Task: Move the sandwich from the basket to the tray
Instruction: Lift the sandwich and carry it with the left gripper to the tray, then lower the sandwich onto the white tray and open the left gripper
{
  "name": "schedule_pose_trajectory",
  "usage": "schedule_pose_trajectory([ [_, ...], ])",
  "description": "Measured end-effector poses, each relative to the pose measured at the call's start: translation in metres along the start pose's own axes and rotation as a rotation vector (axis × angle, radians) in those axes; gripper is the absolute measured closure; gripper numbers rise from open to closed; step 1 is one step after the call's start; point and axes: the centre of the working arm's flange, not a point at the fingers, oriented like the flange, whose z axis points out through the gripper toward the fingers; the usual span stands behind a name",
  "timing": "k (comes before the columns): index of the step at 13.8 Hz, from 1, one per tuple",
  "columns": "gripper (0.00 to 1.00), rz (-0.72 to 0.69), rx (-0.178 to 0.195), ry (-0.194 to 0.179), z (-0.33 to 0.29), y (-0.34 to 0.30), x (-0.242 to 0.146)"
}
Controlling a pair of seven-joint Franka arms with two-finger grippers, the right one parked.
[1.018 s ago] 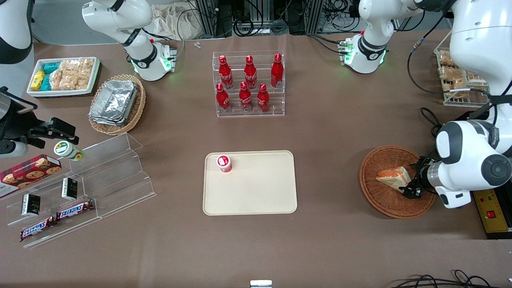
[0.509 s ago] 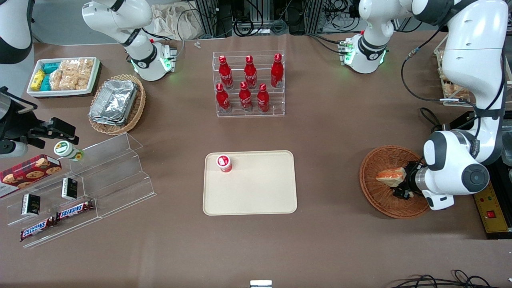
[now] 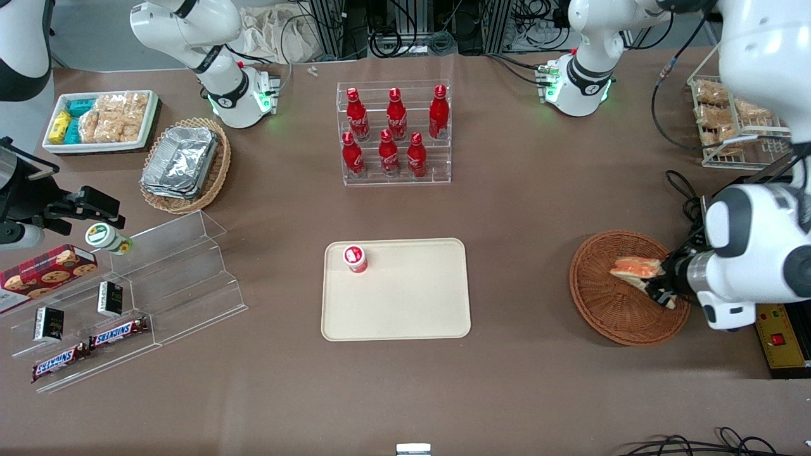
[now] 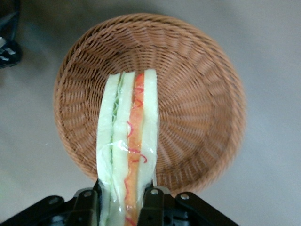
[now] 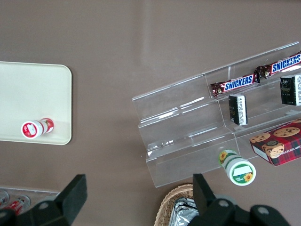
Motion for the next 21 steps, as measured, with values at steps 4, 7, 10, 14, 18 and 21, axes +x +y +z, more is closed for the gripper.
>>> schedule_pose_trajectory([
  [4, 0.81, 0.322, -0.028, 0.014, -0.077, 0.024, -0.094],
  [7, 0.81, 0.537, -0.058, 0.030, -0.082, 0.071, -0.183],
  [10, 0.81, 0.760, -0.070, 0.072, -0.059, 0.116, -0.261],
  [14, 0.81, 0.992, -0.069, 0.166, 0.010, 0.172, -0.328],
  [18, 0.81, 1.078, -0.075, 0.163, 0.092, 0.214, -0.342],
  [21, 0.81, 1.075, -0.050, 0.137, 0.141, 0.235, -0.341],
])
